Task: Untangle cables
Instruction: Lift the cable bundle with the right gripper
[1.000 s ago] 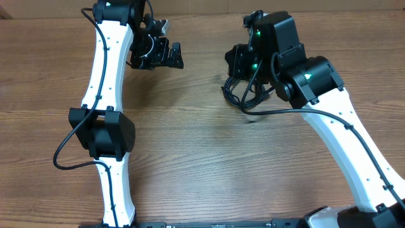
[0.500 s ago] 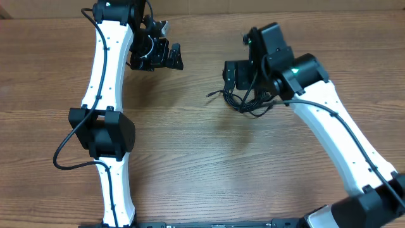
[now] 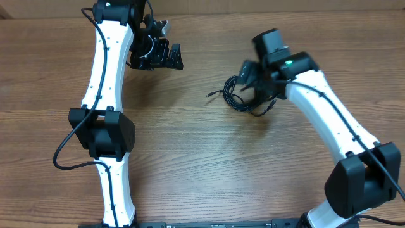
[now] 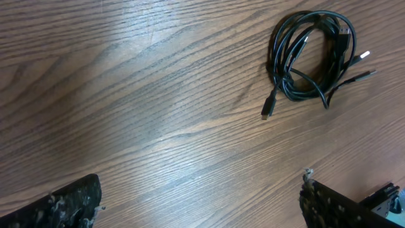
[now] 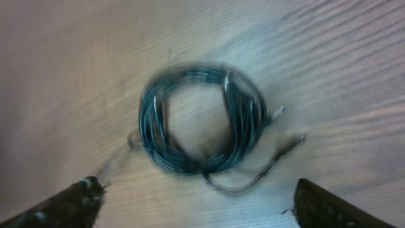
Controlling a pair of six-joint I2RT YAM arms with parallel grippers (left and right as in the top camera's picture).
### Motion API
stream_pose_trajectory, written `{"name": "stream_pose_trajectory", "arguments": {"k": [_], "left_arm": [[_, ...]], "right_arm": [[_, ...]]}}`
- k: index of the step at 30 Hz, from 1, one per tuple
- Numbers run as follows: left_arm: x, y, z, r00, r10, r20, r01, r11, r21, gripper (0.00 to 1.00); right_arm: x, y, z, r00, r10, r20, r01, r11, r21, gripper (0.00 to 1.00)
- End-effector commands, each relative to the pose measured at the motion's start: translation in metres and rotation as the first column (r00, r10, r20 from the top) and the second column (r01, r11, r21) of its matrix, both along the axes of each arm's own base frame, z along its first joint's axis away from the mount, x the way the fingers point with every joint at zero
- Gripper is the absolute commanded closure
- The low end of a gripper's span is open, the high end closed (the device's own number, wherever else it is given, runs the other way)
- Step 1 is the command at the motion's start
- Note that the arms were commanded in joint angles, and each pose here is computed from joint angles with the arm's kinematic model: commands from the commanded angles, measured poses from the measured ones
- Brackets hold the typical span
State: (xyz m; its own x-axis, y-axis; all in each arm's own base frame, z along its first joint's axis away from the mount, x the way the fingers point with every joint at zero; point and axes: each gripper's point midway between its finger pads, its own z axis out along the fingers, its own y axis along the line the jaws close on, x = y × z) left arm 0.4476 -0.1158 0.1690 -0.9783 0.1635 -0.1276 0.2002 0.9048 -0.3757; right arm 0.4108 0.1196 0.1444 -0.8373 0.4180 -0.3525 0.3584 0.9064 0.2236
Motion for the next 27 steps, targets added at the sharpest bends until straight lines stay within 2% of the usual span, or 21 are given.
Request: {"name": "stream_pose_trajectory", "arguments": {"k": [1, 5, 14, 17, 22, 23, 24, 25, 26, 27], "left_arm": [[0.004, -0.002, 0.003, 0.999, -0.024, 0.029, 0.024, 1.0, 0.001, 0.0], [0.003, -0.004, 0.003, 0.999, -0.029, 0.026, 0.029, 1.0, 0.003, 0.0], [-0.001, -0.005, 0.003, 1.0, -0.022, 0.007, 0.022, 1.0, 0.002, 0.0], [-0.004, -0.006, 0.002, 1.0, -0.027, -0.002, 0.027, 1.0, 0.004, 0.0], [-0.004, -0.006, 0.002, 1.0, -0.027, -0.003, 0.027, 1.0, 0.004, 0.0], [-0.004, -0.006, 0.002, 1.0, -0.027, -0.003, 0.027, 1.0, 0.004, 0.0], [-0.004, -0.006, 0.002, 1.0, -0.027, -0.003, 0.027, 1.0, 0.004, 0.0], [-0.004, -0.007, 0.002, 1.0, -0.026, -0.004, 0.026, 1.0, 0.004, 0.0], [-0.004, -0.006, 0.002, 1.0, -0.026, -0.005, 0.026, 1.0, 0.004, 0.0], [-0.005, -0.006, 0.002, 1.0, -0.026, -0.008, 0.026, 1.0, 0.005, 0.0]], "right_arm": [[0.008, -0.01, -0.027, 0.983, -0.174, -0.064, 0.182, 0.974, 0.135, 0.1], [0.019, -0.007, -0.053, 0.983, -0.169, -0.077, 0.18, 0.967, 0.179, 0.16], [0.012, -0.007, -0.104, 0.967, -0.174, -0.185, 0.2, 0.972, 0.128, 0.16], [0.0, -0.012, -0.128, 0.933, -0.24, -0.27, 0.275, 0.956, 0.102, 0.16], [-0.01, -0.011, -0.146, 0.854, -0.356, -0.378, 0.429, 0.895, 0.126, 0.25], [-0.011, -0.009, -0.147, 0.844, -0.371, -0.388, 0.45, 0.883, 0.134, 0.29], [-0.01, -0.008, -0.148, 0.824, -0.403, -0.399, 0.489, 0.861, 0.14, 0.46], [-0.01, -0.007, -0.148, 0.817, -0.414, -0.4, 0.502, 0.853, 0.143, 0.64], [-0.008, -0.006, -0.148, 0.814, -0.423, -0.398, 0.511, 0.847, 0.147, 0.94], [-0.006, -0.004, -0.148, 0.818, -0.422, -0.389, 0.511, 0.846, 0.156, 0.96]]}}
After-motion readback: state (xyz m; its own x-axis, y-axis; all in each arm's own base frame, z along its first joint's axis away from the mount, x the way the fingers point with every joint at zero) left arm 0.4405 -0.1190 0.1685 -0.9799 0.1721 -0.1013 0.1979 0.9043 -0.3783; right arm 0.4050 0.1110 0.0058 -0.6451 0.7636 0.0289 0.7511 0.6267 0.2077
